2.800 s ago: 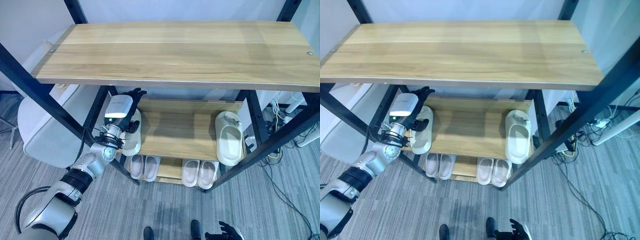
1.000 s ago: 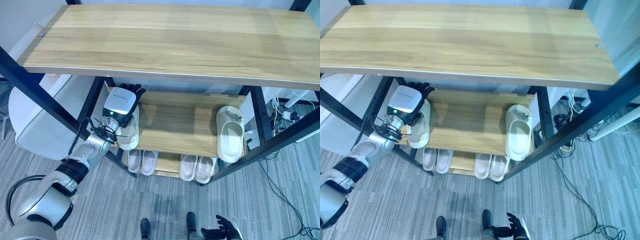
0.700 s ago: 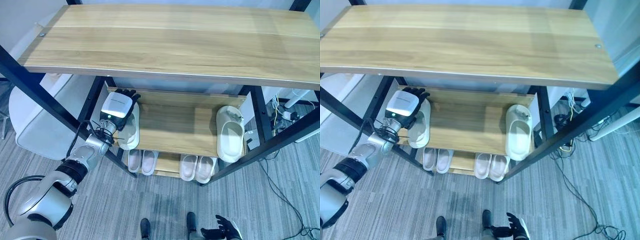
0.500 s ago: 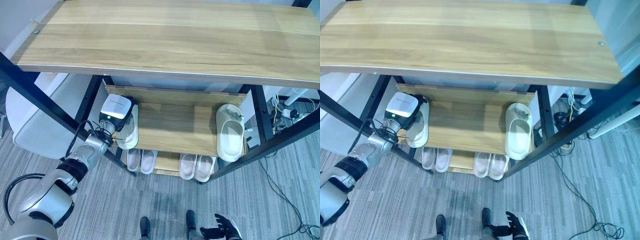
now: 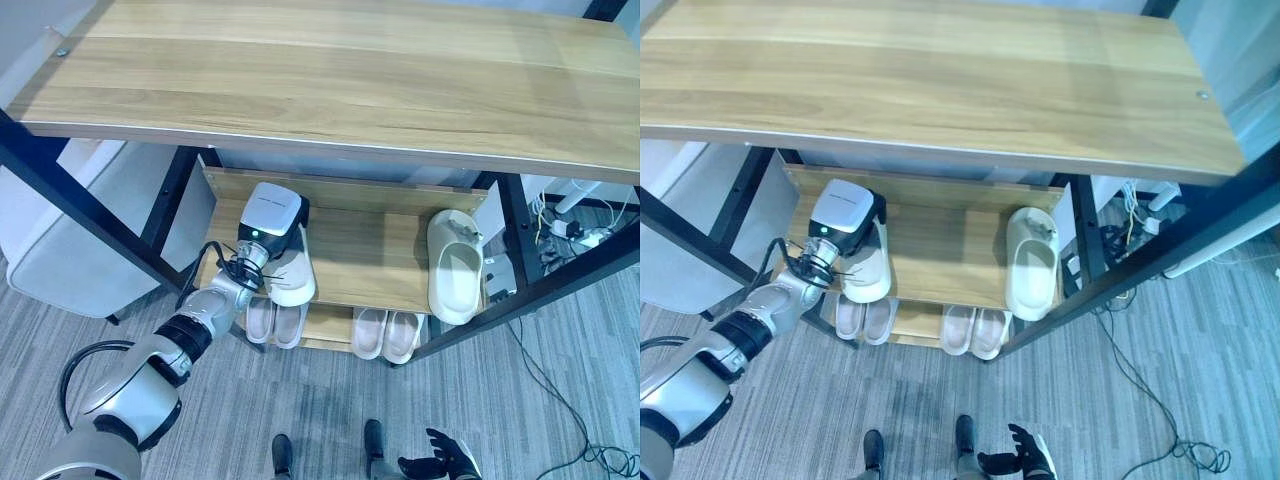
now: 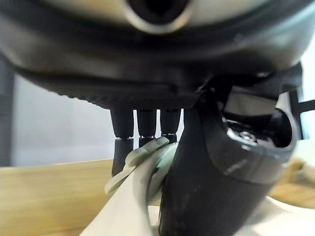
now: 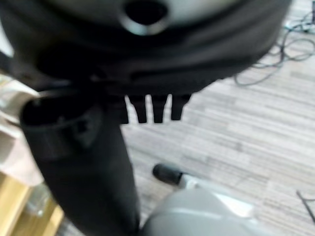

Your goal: Arrange the slippers neatly on the shoe rack.

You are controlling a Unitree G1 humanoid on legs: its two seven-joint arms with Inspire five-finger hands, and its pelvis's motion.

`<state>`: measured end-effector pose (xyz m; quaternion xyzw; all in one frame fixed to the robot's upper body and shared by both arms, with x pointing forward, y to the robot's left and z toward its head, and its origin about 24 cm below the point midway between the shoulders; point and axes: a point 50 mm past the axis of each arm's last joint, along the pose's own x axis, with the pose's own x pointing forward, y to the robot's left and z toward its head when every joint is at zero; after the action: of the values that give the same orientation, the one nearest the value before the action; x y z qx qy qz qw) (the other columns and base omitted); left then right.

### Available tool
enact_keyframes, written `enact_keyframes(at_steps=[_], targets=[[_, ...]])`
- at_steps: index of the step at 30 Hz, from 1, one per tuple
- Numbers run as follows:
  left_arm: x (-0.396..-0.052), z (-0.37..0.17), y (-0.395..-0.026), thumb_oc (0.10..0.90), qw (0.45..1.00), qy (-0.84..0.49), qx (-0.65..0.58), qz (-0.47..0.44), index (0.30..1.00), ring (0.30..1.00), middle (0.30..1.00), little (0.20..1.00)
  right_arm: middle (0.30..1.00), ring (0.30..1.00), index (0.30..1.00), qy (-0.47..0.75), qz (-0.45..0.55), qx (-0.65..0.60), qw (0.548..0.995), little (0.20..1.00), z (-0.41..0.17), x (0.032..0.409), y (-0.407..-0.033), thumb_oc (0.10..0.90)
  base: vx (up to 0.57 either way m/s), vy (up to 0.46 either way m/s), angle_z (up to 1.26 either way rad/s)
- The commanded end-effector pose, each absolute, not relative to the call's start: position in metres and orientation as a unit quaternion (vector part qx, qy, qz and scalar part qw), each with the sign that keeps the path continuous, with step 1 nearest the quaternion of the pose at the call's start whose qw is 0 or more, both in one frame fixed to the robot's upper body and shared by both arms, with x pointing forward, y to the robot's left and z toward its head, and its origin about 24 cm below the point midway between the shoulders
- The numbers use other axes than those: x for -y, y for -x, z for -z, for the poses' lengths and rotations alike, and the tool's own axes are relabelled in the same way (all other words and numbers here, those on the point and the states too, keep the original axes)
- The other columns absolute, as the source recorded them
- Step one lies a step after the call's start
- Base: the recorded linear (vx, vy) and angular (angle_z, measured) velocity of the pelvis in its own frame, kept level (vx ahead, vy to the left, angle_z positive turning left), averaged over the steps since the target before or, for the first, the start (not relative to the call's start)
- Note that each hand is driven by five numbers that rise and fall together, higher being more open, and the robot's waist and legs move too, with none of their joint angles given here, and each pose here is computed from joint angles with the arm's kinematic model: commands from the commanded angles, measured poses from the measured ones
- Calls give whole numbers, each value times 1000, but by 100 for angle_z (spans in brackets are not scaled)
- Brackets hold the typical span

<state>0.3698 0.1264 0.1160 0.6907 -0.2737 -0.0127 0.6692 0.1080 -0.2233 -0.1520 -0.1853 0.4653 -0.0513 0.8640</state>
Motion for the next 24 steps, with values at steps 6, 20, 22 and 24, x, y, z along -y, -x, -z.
enact_keyframes(at_steps=[6,20,22,24], targets=[[-46,-192,-380,400,652,-631,421,1,300,300,300,300,900,900,900,235,80,-440,863,900,141,250,-123,800,5,-5,-9],[-46,-218,-402,800,635,-671,378,-57,900,900,900,900,900,900,900,246,67,-410,876,900,135,244,-141,800,11,1,-11],[-55,-220,-408,800,628,-688,355,-83,900,900,900,900,900,900,900,245,59,-398,882,900,133,241,-146,800,0,0,0],[-58,-219,-409,800,628,-692,346,-85,900,900,900,900,900,900,900,246,55,-396,883,900,133,240,-145,800,0,0,0]])
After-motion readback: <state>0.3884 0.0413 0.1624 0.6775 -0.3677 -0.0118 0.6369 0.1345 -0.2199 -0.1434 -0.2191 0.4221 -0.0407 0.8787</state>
